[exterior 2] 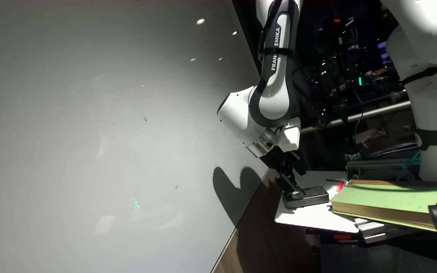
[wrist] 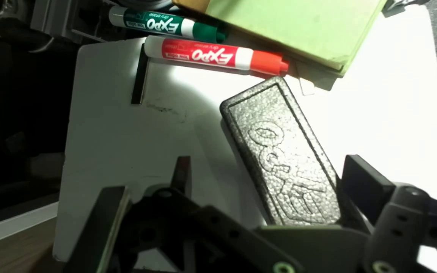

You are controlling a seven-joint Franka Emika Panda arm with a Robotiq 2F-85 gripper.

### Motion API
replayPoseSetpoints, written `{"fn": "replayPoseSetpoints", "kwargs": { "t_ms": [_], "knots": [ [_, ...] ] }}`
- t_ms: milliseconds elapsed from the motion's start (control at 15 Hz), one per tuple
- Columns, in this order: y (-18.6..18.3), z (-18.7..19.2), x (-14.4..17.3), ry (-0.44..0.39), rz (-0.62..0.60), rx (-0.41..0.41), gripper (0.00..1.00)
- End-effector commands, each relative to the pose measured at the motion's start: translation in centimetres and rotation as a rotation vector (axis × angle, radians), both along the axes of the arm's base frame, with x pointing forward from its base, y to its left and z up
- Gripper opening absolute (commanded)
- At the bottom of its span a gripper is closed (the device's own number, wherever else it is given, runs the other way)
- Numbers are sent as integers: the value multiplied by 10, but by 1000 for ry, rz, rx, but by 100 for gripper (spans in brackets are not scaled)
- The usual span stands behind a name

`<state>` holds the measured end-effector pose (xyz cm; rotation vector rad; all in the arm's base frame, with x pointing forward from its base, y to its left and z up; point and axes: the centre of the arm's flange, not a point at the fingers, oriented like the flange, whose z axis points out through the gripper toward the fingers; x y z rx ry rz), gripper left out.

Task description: Use the duster to erase the markings on the board

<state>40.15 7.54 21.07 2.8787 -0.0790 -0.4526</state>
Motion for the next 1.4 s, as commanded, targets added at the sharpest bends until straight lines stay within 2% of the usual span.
{"fn": "replayPoseSetpoints", "kwargs": {
  "t_ms": [0, 333, 467, 933, 1333],
  "knots": [
    [7, 30, 0, -79, 15, 26, 100],
    [30, 86, -1, -202, 52, 62, 100],
    [38, 94, -3, -226, 78, 72, 100],
    [58, 79, -30, -298, 245, 111, 100],
    [48, 54, -22, -345, 335, 91, 100]
  ]
}}
